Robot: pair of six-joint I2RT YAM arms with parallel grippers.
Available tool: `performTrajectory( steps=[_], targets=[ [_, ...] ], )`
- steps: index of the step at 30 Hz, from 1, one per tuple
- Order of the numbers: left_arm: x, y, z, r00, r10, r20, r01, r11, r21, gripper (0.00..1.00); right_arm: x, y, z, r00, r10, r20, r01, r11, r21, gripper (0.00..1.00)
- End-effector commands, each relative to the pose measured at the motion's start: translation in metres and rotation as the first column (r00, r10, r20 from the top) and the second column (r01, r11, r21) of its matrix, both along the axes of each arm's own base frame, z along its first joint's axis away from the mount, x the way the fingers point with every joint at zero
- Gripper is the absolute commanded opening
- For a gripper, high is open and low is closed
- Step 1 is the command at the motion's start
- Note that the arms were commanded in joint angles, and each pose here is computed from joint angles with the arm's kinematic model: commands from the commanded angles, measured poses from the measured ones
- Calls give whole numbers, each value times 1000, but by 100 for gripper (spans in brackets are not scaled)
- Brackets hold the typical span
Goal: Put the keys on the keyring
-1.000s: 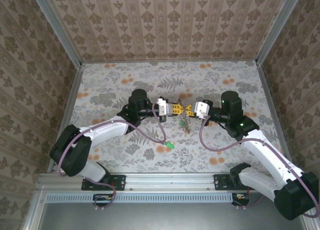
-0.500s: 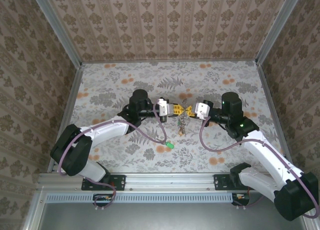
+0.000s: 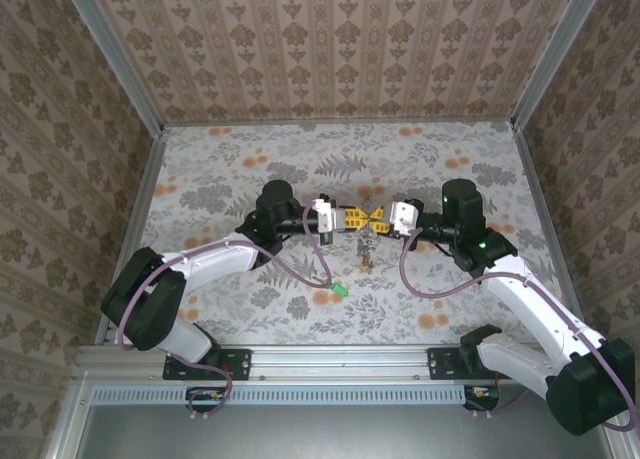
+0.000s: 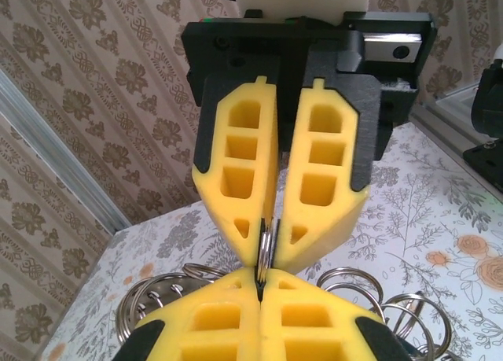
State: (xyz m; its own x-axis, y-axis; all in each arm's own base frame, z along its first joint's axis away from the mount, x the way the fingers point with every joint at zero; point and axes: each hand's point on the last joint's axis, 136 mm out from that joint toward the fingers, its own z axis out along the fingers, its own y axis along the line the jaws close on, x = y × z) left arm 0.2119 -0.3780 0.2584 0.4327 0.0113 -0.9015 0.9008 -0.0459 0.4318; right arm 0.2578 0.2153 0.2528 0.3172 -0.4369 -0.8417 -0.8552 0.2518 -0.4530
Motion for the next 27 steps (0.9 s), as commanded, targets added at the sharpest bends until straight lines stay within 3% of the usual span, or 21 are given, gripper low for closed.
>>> performTrajectory(
  steps=[1, 3, 7, 10, 14, 15, 20, 22, 24, 26, 27],
  targets=[
    [-2, 0, 20, 999, -11, 51, 15, 997, -73, 0, -8, 6, 7, 999, 54, -8, -53, 998, 22, 9],
    [-1, -2, 19, 999, -13, 46, 16, 997, -70, 0, -7, 6, 9, 999, 51, 8, -51, 998, 28, 1],
    [5, -3, 17, 1000, 16, 25, -15, 998, -59, 1, -6, 6, 13, 999, 41, 34, -42, 998, 43, 0],
    [14, -1, 9, 997, 74, -28, -74, 997, -8, 41, 1, -3, 9, 996, -32, 89, 31, 999, 16, 0],
    [15, 18, -3, 984, 122, -128, -110, 989, 97, 81, 6, -20, 2, 973, -108, 205, 133, 985, -112, 0],
    [15, 24, -7, 975, 137, -172, -114, 984, 137, 98, 7, -23, 2, 963, -111, 248, 150, 978, -144, 0],
    [10, 55, -24, 880, 239, -411, -102, 939, 327, 100, 4, -31, -5, 900, -35, 434, 187, 931, -314, 0],
    [5, 68, -32, 811, 292, -507, -80, 914, 398, 100, 5, -32, -5, 885, -17, 464, 195, 921, -337, 0],
    [3, 82, -41, 710, 381, -592, -83, 880, 467, 100, 5, -31, -6, 877, 3, 480, 190, 916, -354, 0],
    [1, 94, -55, 629, 468, -621, -88, 836, 541, 100, 4, -30, -4, 879, 11, 476, 180, 918, -352, 0],
    [-6, 99, -61, 631, 469, -618, -53, 821, 569, 100, 3, -29, -6, 882, 22, 470, 170, 917, -361, 0]
  ],
)
